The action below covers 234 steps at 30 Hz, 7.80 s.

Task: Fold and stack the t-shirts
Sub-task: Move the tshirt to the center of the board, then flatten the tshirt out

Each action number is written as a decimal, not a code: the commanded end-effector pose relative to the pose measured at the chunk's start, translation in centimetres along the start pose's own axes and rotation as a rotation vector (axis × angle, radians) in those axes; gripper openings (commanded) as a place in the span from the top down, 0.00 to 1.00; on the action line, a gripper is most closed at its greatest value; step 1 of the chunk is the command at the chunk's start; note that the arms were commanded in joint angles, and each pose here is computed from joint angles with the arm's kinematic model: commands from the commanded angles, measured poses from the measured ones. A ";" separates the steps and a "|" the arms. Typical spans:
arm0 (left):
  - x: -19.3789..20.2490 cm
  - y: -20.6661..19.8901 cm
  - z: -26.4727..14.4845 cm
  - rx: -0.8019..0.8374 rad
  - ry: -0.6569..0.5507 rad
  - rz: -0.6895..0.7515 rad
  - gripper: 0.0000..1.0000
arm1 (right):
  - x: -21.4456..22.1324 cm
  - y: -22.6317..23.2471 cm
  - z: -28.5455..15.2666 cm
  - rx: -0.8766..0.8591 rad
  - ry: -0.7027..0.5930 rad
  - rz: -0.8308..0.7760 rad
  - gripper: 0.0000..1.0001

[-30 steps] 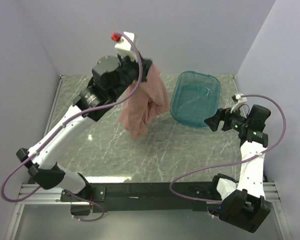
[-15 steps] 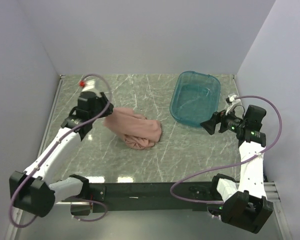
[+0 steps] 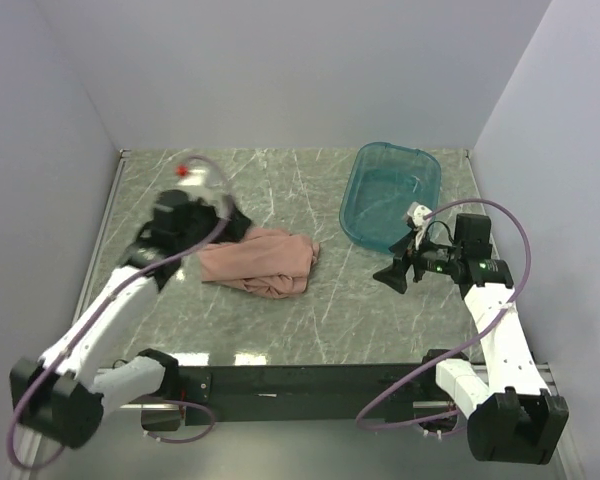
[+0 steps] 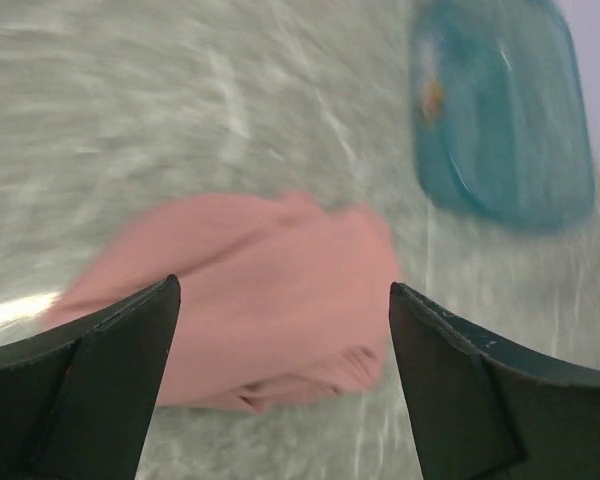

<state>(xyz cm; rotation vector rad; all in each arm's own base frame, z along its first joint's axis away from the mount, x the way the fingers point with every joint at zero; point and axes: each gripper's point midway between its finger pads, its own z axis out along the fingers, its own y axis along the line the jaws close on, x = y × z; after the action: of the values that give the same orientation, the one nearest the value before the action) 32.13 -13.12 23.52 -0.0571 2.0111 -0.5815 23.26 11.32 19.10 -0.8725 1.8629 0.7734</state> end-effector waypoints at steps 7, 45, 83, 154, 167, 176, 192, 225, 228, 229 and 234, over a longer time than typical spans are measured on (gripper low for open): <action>11.5 -11.8 5.0 0.329 0.285 0.556 0.12 | 0.4 -0.9 0.1 0.034 0.034 -0.051 0.02; 10.9 -13.5 9.8 -0.112 0.225 0.577 1.00 | 0.2 -1.1 -0.8 0.044 0.015 -0.016 0.02; -6.5 -7.2 -7.4 0.033 -0.215 0.308 1.00 | -8.8 5.7 23.0 -0.102 0.160 -0.373 0.09; 1.2 -1.4 -9.7 -0.042 -0.191 0.187 0.07 | -9.9 -7.8 7.1 0.296 0.161 0.053 0.13; 1.1 1.0 -9.4 -0.133 -0.278 0.235 0.02 | -9.2 -16.2 11.5 0.626 0.082 0.549 0.12; 0.4 2.4 -10.0 -0.206 -0.317 0.216 0.01 | -6.0 -21.4 19.8 0.940 0.257 0.484 0.12; 0.6 2.1 -9.9 -0.190 -0.312 0.220 0.01 | -0.9 -22.9 19.8 1.026 0.400 0.385 0.42; 1.1 1.0 -9.4 -0.126 -0.287 0.236 0.01 | 0.2 -33.9 4.5 1.082 0.486 0.114 0.76; 1.3 0.7 -9.1 -0.110 -0.273 0.246 0.01 | 0.2 -33.7 4.7 1.047 0.496 0.087 0.50; 1.6 0.7 -8.9 -0.109 -0.263 0.250 0.00 | 0.2 -33.6 4.7 1.035 0.501 0.071 0.43; 2.0 -0.2 -8.2 -0.060 -0.232 0.287 0.01 | -2.5 -32.3 3.9 1.000 0.451 0.012 0.28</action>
<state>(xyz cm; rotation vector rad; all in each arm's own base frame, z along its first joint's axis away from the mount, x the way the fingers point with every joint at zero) 23.87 -9.60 24.63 0.0544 1.7950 -0.2816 51.18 -3.48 9.19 -0.3345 2.4186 -0.4290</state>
